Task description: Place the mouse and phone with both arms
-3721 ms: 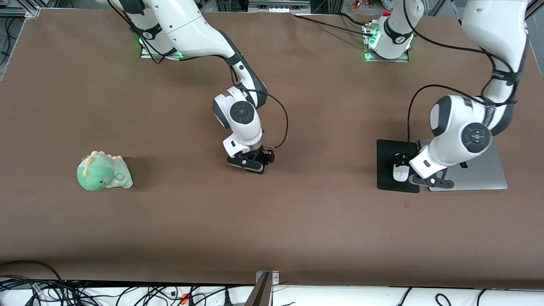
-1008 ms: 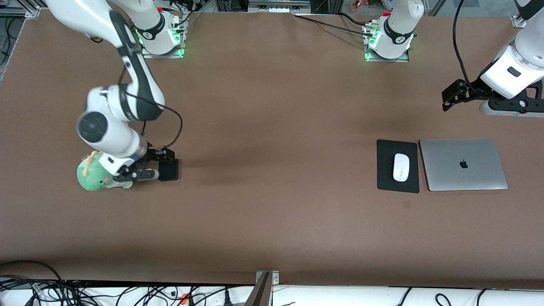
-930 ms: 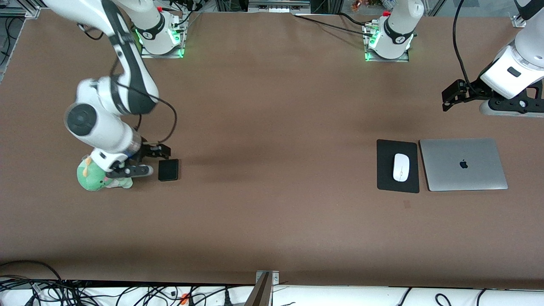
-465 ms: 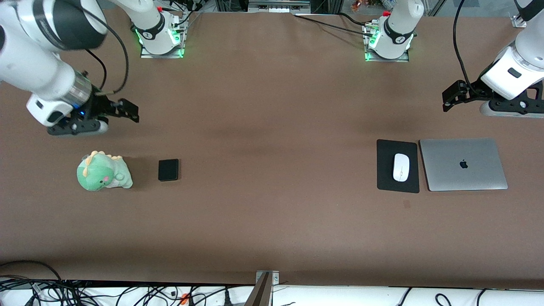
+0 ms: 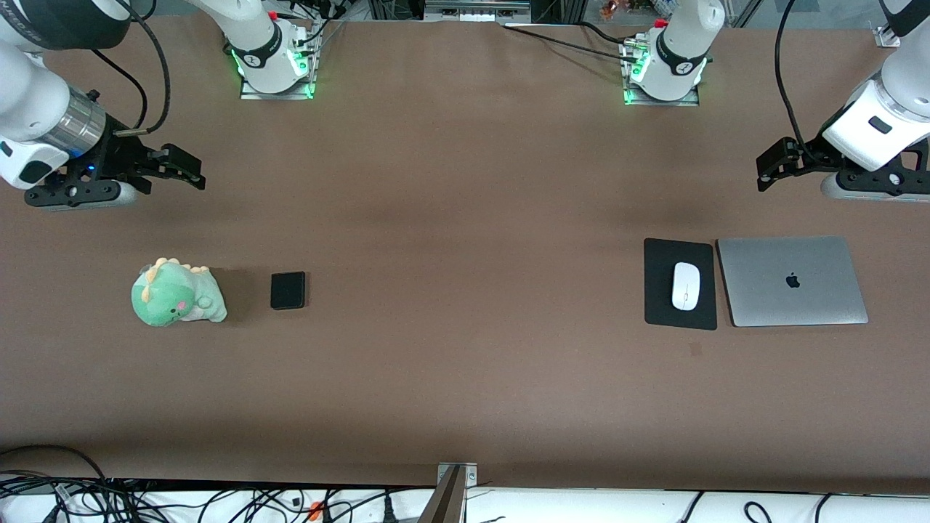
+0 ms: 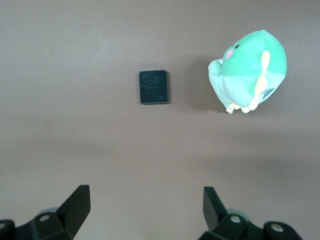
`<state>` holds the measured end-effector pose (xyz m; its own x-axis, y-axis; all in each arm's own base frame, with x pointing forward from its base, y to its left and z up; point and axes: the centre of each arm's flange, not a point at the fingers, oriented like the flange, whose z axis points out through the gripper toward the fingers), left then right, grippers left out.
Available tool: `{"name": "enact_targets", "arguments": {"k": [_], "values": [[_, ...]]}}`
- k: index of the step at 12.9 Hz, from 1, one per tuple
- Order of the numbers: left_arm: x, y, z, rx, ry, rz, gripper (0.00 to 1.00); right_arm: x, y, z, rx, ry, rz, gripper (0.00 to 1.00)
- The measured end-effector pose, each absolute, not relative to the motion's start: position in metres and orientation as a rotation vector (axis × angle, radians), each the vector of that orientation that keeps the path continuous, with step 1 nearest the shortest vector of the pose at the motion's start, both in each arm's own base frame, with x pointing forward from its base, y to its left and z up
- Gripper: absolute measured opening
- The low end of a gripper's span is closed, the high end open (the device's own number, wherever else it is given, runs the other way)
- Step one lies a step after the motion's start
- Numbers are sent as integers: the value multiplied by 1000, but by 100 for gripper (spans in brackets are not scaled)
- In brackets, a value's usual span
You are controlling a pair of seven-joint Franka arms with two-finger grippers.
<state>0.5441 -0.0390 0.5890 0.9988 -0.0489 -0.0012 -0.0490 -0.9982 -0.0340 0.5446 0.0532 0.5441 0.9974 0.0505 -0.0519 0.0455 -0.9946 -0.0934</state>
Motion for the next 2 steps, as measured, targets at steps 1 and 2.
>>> {"name": "enact_targets", "arguments": {"k": [1, 2], "values": [[544, -39, 589, -3107, 76, 1, 100, 545, 54, 545, -3048, -78, 88, 100], [544, -39, 589, -3107, 76, 1, 100, 545, 54, 545, -3048, -84, 91, 100]]}}
